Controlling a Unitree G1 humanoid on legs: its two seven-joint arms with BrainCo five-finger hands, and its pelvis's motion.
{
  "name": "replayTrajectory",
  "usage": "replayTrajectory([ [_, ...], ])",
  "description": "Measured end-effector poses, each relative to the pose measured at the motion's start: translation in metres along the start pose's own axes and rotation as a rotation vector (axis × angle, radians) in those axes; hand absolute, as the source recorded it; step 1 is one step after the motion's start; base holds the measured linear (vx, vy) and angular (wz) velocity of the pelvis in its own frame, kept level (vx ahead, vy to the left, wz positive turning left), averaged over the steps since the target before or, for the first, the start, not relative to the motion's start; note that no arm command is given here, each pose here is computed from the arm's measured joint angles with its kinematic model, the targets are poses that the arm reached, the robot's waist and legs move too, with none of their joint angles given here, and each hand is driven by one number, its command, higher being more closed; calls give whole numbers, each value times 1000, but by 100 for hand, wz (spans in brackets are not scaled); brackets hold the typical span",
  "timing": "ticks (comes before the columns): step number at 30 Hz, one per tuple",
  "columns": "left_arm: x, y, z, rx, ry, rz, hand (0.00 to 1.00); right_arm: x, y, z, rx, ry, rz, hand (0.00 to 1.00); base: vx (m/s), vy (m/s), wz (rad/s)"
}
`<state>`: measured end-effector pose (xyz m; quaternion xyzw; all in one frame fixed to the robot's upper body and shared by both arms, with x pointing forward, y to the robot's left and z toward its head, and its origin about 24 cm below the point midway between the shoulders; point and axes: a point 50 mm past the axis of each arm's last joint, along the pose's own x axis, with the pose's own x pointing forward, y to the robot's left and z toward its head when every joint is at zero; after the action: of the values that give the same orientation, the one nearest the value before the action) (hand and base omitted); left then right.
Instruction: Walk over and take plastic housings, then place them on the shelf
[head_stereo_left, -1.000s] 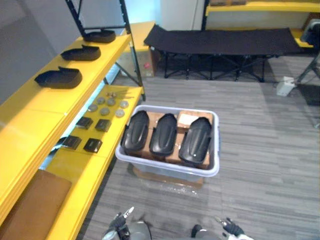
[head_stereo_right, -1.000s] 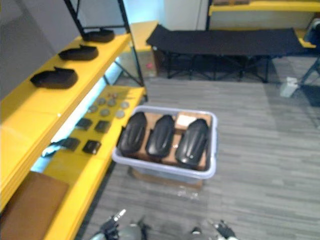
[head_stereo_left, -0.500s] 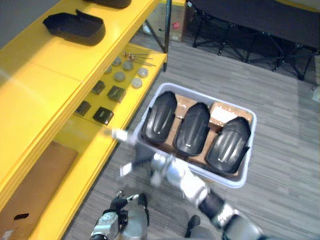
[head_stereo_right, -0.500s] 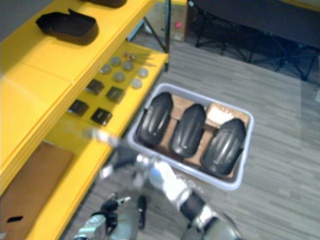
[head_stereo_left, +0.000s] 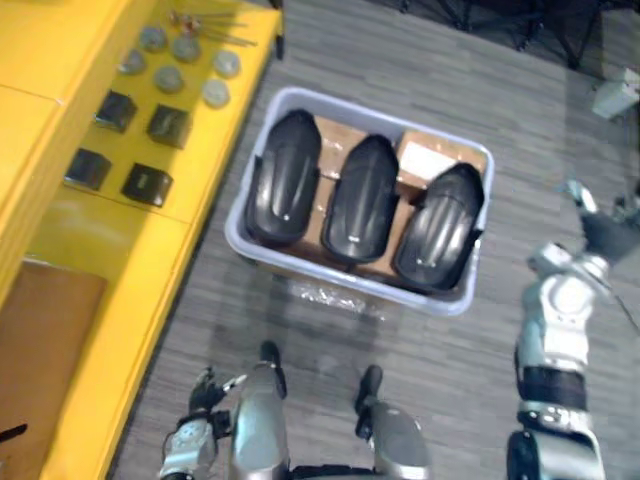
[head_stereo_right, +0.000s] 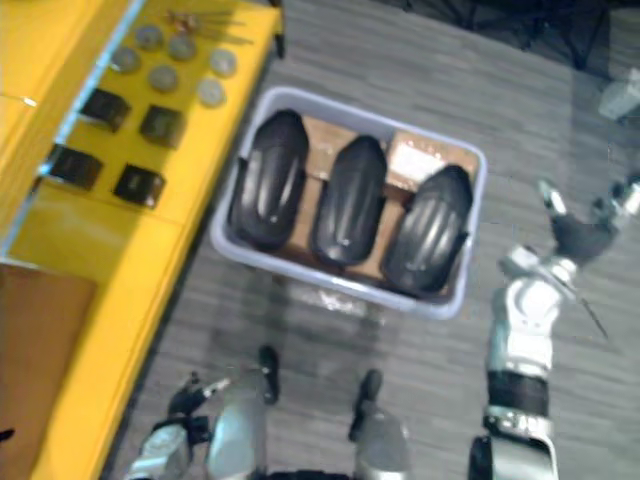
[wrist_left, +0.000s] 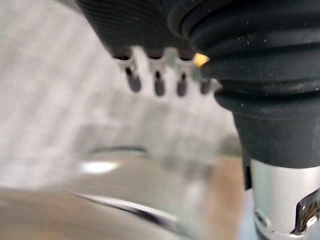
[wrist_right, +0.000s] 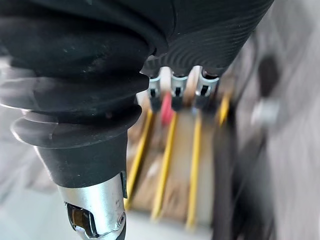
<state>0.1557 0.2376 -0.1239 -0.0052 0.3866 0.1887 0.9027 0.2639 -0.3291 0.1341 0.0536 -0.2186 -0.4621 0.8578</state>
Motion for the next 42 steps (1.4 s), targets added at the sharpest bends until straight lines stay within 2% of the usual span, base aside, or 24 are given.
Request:
replayTrajectory([
  [6,0,5,-1,-65,16,25,0,6,-65,-10,-15,24,-197,0,-37,25,-7],
  [11,1,9,2,-98,9,41,0,0,-86,-35,-33,141,-220,0,-9,9,-2],
  [16,1,8,3,-98,3,36,0,-7,-93,-58,-53,251,-181,0,0,0,0],
  [21,2,0,8,-78,-22,7,0,8,-79,-66,-54,308,-159,0,0,8,12],
  [27,0,-23,7,-84,-30,-70,0,58,-48,-36,-107,261,-100,0,-20,46,26],
  [30,-2,-30,2,-62,-10,-97,0,68,-30,-28,-111,270,-70,0,-25,17,7],
  [32,-3,-35,-3,-93,14,-105,0,75,-16,-21,-161,261,-26,0,-19,12,7],
  [42,-5,-42,-9,-93,46,-156,0,87,6,-8,-360,245,81,0,-13,3,4],
])
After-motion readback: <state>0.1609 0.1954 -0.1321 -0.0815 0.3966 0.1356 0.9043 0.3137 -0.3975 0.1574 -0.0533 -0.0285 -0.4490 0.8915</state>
